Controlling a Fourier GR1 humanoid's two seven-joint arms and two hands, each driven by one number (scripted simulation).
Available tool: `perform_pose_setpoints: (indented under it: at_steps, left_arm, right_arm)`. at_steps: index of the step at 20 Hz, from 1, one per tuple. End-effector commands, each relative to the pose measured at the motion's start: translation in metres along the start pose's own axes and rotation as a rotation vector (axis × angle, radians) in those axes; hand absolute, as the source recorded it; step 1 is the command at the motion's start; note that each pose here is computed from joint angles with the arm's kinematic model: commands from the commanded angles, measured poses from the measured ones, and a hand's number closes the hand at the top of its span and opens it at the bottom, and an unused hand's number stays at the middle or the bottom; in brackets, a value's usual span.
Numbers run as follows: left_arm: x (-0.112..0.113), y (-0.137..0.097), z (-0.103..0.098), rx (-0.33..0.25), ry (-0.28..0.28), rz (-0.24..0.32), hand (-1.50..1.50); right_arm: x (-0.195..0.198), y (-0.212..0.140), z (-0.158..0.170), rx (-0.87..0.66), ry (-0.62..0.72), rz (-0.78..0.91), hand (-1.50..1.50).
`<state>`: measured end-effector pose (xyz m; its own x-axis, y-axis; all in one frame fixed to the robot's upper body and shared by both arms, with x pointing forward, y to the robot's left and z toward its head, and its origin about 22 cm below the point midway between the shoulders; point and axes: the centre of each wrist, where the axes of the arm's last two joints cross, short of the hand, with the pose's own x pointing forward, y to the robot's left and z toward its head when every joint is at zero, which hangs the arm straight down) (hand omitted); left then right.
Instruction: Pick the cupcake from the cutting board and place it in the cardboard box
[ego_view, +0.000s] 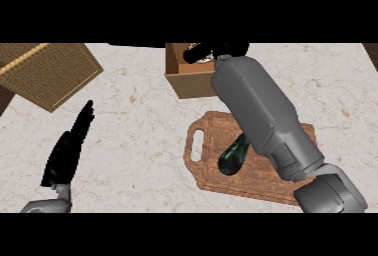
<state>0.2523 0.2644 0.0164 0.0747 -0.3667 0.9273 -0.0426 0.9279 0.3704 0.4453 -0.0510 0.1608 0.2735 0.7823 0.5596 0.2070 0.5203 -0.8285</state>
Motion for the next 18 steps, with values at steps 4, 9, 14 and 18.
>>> perform_pose_setpoints:
  at_steps: [4, 9, 14, 18]
  left_arm:
    - [-0.004, -0.001, -0.006, -0.008, -0.002, 0.006, 0.00]
    - [0.010, 0.013, -0.004, -0.021, -0.022, 0.021, 0.00]
    - [-0.004, 0.012, -0.004, -0.008, -0.016, 0.001, 0.00]
    - [-0.007, 0.001, -0.009, 0.001, 0.008, 0.019, 0.00]
  right_arm:
    - [-0.018, 0.015, -0.012, 0.001, 0.059, -0.059, -1.50]
    - [-0.032, 0.020, -0.014, -0.100, 0.042, -0.219, -1.50]
    - [-0.017, 0.001, -0.017, -0.293, 0.028, -0.432, -1.50]
    - [-0.028, -0.006, -0.023, -0.349, 0.044, -0.586, -1.50]
